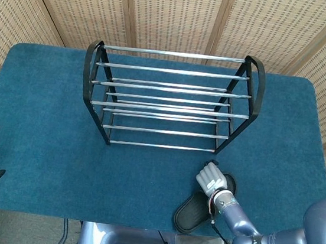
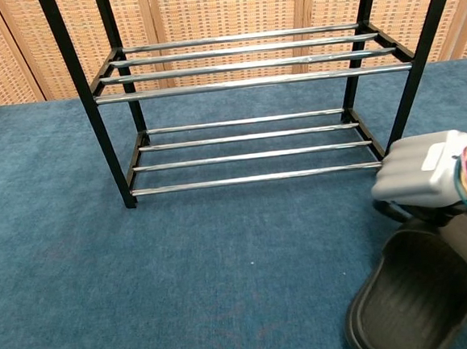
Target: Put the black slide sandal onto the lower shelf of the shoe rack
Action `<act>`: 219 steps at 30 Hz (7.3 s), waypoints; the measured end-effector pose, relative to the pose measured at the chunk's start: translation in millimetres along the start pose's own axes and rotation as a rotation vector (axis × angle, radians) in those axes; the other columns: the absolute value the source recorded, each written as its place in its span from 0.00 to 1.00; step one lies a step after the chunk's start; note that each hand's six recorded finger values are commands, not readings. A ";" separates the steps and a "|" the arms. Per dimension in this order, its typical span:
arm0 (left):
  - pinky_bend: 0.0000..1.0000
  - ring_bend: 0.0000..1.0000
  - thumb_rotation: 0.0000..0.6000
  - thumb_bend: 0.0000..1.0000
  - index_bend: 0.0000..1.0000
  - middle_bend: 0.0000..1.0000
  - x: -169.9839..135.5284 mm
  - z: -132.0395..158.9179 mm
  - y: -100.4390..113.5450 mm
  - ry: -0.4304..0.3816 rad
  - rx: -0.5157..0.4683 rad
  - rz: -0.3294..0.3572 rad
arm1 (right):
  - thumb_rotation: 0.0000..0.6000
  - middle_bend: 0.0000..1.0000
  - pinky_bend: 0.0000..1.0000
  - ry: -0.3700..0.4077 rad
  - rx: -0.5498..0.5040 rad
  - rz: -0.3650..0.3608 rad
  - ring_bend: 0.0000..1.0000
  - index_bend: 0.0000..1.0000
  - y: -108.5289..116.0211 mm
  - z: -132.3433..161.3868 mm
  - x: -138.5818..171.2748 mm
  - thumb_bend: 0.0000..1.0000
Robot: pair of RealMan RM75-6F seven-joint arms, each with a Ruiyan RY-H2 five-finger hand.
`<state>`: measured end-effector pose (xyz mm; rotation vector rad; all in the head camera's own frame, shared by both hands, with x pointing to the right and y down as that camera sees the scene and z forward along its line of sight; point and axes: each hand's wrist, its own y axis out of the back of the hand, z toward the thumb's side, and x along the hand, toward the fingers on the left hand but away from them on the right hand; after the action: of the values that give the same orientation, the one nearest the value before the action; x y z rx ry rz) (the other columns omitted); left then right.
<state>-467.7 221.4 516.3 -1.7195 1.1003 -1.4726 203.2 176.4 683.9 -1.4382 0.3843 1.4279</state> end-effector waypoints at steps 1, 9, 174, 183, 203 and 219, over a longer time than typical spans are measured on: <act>0.00 0.00 1.00 0.24 0.00 0.00 0.1 0.3 -0.5 0.000 0.001 -0.001 | 1.00 0.44 0.27 -0.010 -0.002 0.019 0.23 0.40 -5.0 -3.8 1.2 1.00; 0.00 0.00 1.00 0.24 0.00 0.00 0.6 3.8 -3.8 -0.005 0.014 -0.009 | 1.00 0.44 0.23 -0.069 -0.031 0.093 0.24 0.40 -25.1 -32.1 14.1 1.00; 0.00 0.00 1.00 0.24 0.00 0.00 33.9 -12.7 -19.3 0.085 0.019 -0.108 | 1.00 0.49 0.50 0.523 0.328 -0.715 0.47 0.52 87.0 6.0 -37.5 0.70; 0.00 0.00 1.00 0.24 0.00 0.00 36.0 -14.3 -19.5 0.091 0.012 -0.114 | 1.00 0.48 0.50 0.515 0.374 -0.748 0.47 0.52 109.3 6.2 -54.6 0.73; 0.00 0.00 1.00 0.24 0.00 0.00 39.5 -15.8 -22.3 0.087 0.006 -0.136 | 1.00 0.44 0.49 0.447 0.414 -0.707 0.43 0.52 126.5 -4.8 -82.8 0.74; 0.00 0.00 1.00 0.24 0.00 0.00 38.9 -14.3 -22.7 0.080 0.005 -0.140 | 1.00 0.00 0.01 0.361 0.479 -0.711 0.00 0.05 128.3 -5.2 -92.2 0.26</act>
<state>-475.9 198.5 556.8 -1.7791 1.0328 -1.6410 80.8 79.6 708.9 -1.2441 0.3563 0.4633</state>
